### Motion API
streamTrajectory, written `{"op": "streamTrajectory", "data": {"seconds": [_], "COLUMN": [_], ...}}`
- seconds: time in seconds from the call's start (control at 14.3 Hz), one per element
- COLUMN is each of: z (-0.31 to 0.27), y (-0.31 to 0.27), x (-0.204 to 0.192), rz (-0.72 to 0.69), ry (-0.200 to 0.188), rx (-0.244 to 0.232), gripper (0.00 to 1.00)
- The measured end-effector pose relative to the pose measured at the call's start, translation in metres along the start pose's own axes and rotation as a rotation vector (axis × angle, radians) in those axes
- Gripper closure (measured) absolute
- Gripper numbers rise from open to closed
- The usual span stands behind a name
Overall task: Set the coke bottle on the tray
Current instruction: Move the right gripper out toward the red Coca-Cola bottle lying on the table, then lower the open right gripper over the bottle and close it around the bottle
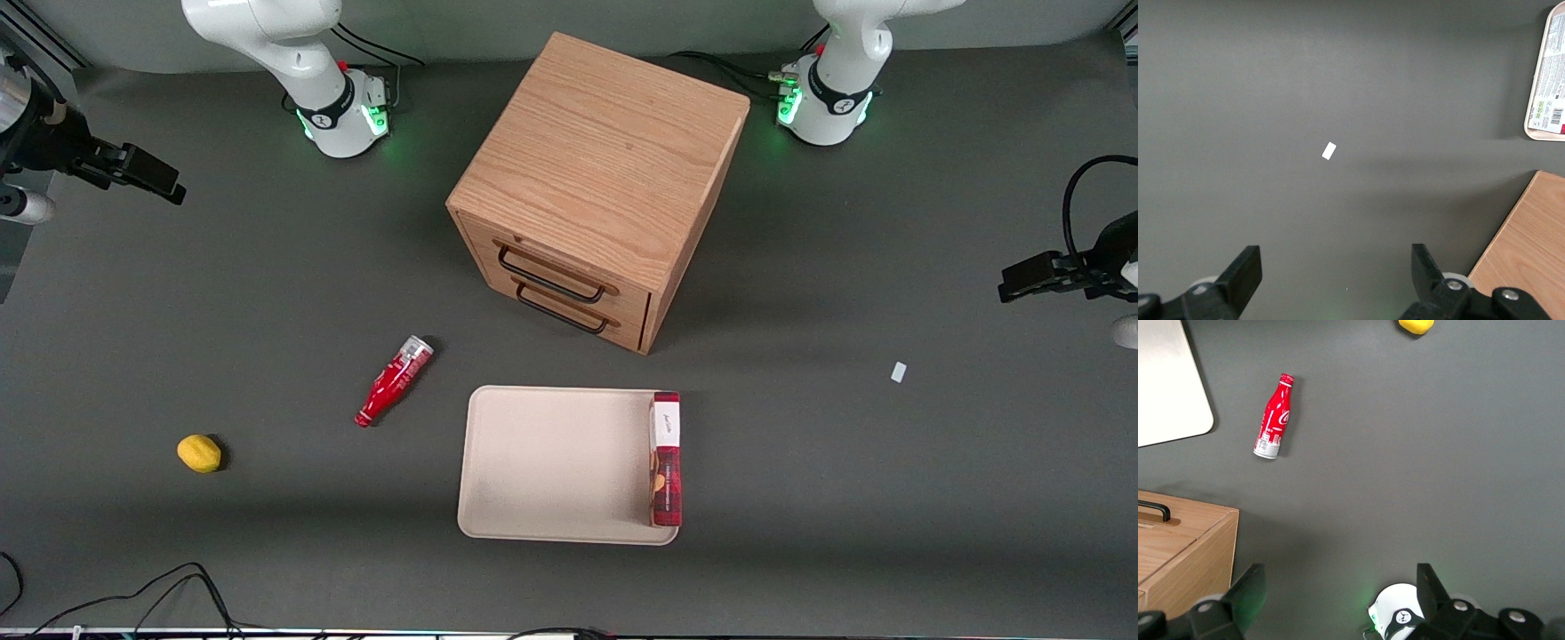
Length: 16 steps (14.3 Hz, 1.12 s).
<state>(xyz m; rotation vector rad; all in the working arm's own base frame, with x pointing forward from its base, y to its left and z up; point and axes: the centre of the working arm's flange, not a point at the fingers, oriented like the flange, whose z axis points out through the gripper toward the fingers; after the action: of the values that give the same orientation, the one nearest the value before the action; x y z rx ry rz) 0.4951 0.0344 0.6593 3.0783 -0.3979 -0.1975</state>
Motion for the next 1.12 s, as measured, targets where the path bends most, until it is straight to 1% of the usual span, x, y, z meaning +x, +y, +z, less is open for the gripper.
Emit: {"op": "streamTrajectory", "data": {"seconds": [0.42,0.56,0.63,0.7,0.84,0.98,1.12], "z": [0.003,0.013,0.020,0.032,0.066,0.119,0.183], "y": [-0.006,-0.032,-0.052,-0.071,-0.108,-0.138,-0.159], "x": [-0.004,-0.003,0.001,0.009,0.031,0.062,0.093], "rz": [-0.013,-0.056,-0.064,-0.041,0.036,0.136,0.239], "ry": [-0.024,-0.030,-0.022,-0.013,-0.011,-0.041,-0.070], "rx": [-0.009,-0.019,-0.022,-0.019,-0.005,0.010,0.016], "gripper": [0.00,0.00,0.00,0.00,0.00,0.00,0.00]}}
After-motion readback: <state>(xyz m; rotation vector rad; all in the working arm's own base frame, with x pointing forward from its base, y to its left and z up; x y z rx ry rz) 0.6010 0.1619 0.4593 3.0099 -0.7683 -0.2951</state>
